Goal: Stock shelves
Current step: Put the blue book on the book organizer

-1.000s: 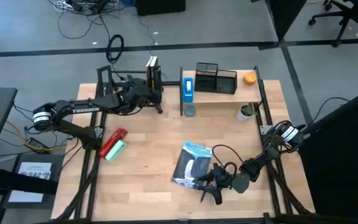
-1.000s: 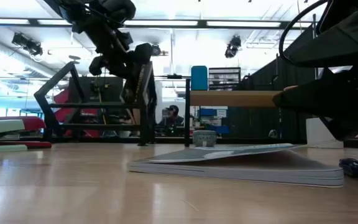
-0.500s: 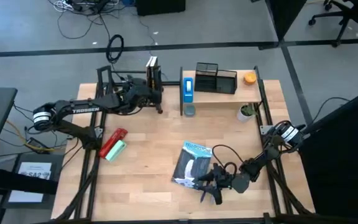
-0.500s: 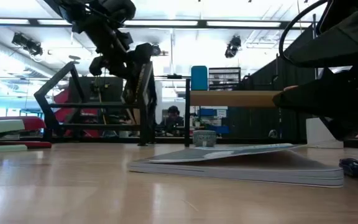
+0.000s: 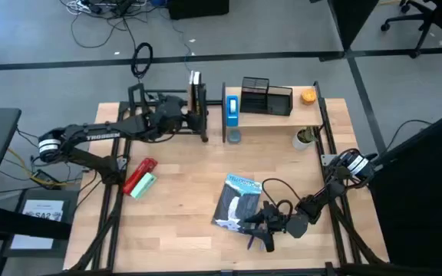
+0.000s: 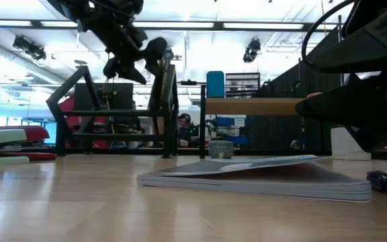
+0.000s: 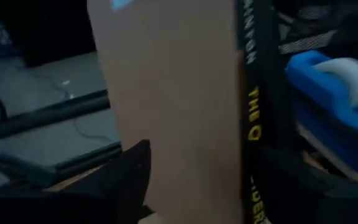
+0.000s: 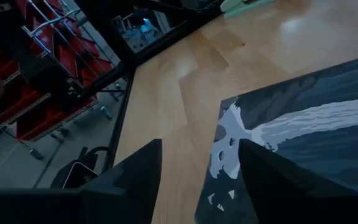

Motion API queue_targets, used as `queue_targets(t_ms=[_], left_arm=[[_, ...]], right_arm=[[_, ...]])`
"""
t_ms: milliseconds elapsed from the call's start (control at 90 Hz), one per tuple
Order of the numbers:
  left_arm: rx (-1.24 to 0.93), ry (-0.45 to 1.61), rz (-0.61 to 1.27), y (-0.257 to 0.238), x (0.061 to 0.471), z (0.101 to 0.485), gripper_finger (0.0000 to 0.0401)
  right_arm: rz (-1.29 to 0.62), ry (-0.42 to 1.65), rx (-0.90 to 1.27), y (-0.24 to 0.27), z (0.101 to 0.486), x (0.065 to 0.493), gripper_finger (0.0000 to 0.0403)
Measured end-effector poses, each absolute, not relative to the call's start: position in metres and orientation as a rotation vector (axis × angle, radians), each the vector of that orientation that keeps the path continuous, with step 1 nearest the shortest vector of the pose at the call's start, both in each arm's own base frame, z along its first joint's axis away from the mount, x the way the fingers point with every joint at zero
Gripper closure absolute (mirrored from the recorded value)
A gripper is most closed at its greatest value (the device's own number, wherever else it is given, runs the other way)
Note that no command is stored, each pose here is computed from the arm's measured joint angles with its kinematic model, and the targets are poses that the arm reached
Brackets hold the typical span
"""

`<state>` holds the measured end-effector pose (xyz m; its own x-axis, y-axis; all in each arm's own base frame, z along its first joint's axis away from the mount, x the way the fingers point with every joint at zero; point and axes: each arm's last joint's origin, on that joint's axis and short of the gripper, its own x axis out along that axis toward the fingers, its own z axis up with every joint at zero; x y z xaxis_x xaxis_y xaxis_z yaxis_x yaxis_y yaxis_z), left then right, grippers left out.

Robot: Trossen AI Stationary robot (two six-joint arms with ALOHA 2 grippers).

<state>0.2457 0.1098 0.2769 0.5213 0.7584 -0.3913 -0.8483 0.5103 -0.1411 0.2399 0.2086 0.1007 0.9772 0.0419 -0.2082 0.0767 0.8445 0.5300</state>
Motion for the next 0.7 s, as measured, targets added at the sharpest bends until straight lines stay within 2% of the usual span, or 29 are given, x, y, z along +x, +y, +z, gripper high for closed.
queue_targets(t_ms=[244,422,589,700], left_arm=[[-0.279,0.271,0.91,0.106,0.245,0.299,0.0154],[-0.163,0.273,0.812,0.088,0.255,0.33,0.0168],[-0.103,0.325,0.626,0.04,0.263,0.355,0.0193],[-0.138,0.363,0.474,-0.004,0.27,0.352,0.0208]], right_arm=[[-0.019,0.217,0.566,0.209,0.101,0.24,0.0218],[-0.019,0.22,0.563,0.209,0.1,0.24,0.0218],[0.045,0.236,0.574,0.206,0.108,0.243,0.0218],[0.079,0.251,0.606,0.196,0.122,0.25,0.0224]])
